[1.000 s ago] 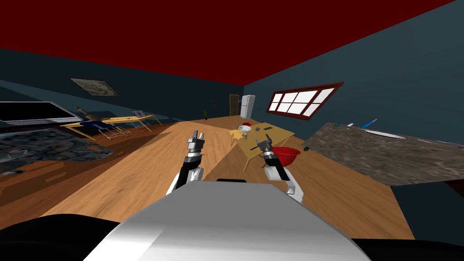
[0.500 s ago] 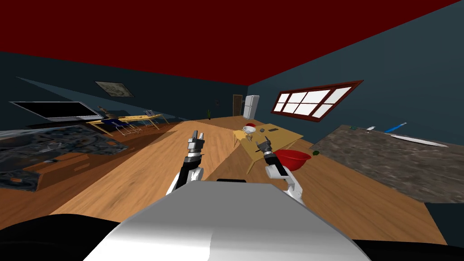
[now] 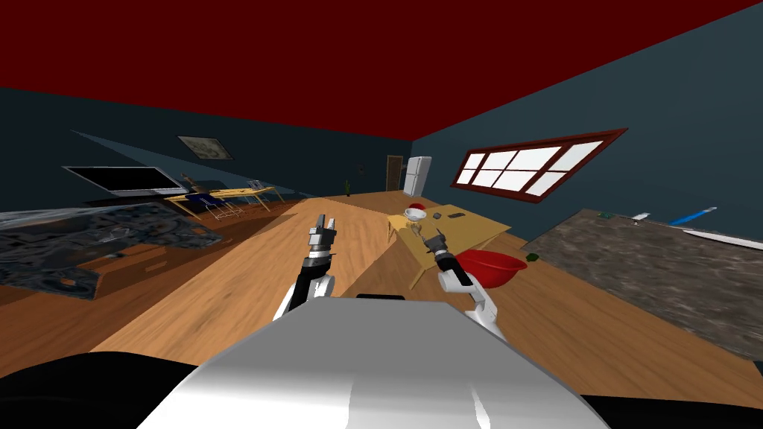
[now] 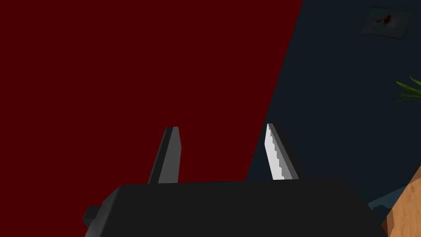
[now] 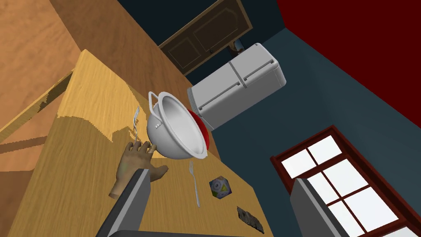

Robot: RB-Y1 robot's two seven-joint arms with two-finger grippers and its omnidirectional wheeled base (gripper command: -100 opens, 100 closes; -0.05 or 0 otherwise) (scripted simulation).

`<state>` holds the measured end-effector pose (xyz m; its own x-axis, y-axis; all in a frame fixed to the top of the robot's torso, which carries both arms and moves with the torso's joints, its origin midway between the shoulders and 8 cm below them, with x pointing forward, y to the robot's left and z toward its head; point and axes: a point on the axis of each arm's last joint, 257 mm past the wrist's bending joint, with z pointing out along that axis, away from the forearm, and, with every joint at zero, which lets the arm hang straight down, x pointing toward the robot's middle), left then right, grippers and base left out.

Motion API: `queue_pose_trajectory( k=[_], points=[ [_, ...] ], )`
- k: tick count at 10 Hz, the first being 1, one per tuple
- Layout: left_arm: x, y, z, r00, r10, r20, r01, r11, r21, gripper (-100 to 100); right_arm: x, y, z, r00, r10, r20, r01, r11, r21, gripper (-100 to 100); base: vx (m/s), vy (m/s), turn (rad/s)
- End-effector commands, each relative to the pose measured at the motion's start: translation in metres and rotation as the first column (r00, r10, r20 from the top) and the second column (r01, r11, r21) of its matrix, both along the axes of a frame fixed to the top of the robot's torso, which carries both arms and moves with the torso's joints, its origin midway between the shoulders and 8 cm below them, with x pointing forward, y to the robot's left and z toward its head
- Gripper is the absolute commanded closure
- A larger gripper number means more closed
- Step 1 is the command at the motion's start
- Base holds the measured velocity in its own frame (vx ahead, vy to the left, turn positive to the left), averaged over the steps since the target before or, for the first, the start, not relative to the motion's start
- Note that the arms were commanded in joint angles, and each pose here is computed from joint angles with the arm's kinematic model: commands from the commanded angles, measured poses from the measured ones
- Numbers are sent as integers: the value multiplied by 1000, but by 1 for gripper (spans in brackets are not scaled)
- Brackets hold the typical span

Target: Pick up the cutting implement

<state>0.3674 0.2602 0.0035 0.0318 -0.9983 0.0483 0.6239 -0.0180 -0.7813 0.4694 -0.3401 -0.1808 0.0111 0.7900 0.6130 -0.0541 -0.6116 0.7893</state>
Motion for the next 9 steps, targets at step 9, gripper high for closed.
queue_pose_trajectory(
  k=[9],
  points=[
    [0, 0, 0, 1000, 0, 0, 0, 1000, 0, 0, -2, -78, -89, 953, -127, -275, 198, 949, 245, -100, 50, 51, 58]
  ],
)
